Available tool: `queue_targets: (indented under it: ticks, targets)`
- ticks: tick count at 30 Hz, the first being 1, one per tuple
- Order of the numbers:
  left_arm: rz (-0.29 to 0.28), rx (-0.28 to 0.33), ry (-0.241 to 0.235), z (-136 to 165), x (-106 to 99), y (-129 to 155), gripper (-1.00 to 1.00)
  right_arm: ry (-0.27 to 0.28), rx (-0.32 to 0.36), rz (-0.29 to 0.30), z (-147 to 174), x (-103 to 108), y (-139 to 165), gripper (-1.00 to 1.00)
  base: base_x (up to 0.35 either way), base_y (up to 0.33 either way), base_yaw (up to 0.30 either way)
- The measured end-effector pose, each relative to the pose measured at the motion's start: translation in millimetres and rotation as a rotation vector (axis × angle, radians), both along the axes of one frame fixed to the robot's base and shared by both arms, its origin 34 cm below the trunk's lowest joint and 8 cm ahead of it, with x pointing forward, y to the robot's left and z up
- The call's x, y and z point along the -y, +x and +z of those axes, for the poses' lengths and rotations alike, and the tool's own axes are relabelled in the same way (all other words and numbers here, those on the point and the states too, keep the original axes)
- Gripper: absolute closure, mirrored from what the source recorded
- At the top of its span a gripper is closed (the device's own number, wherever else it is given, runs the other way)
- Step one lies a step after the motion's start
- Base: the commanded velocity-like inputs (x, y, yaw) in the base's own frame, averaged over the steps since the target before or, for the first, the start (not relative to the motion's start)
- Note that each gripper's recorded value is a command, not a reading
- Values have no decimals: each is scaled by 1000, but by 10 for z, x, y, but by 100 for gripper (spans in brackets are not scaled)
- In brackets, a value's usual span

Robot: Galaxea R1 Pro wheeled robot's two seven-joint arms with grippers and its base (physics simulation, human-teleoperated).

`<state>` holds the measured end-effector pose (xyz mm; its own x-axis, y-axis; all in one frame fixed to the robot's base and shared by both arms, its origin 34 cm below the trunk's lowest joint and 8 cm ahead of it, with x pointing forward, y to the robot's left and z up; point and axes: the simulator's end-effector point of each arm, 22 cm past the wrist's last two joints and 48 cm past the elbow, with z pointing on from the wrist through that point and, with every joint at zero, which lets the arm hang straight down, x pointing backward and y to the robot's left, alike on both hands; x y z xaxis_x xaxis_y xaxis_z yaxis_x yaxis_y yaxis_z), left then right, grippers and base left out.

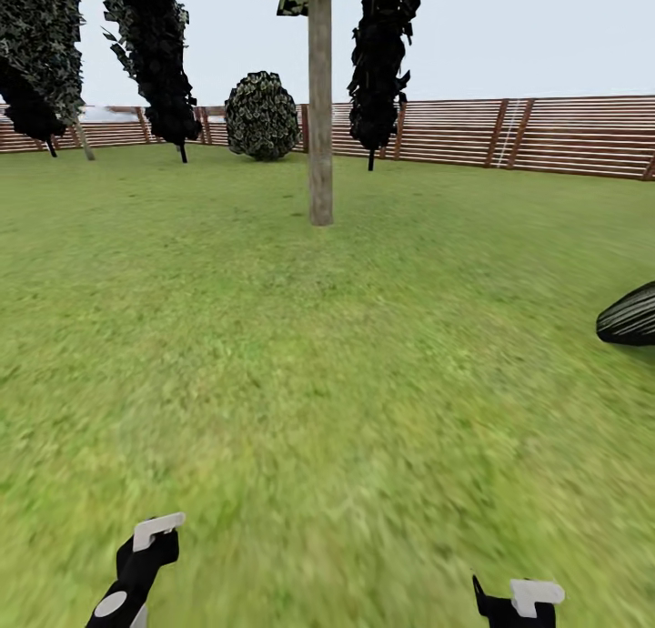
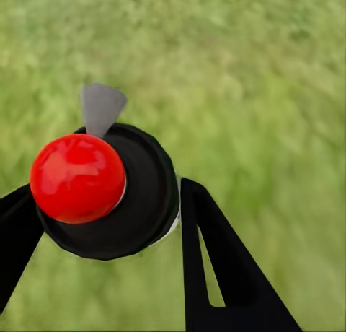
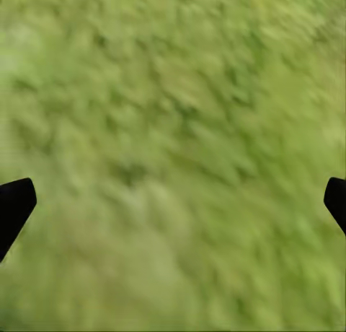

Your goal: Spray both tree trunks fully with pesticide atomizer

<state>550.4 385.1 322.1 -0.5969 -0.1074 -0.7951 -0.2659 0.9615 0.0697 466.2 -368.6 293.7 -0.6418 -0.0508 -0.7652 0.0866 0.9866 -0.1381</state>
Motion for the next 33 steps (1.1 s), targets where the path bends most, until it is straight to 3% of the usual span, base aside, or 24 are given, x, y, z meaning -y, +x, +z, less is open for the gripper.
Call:
queue_targets:
  ticks: [33]
  targets:
    - [-1,1,2,3,-13,-3,100,0,0,0,0,-1,0,-100,344,4,0]
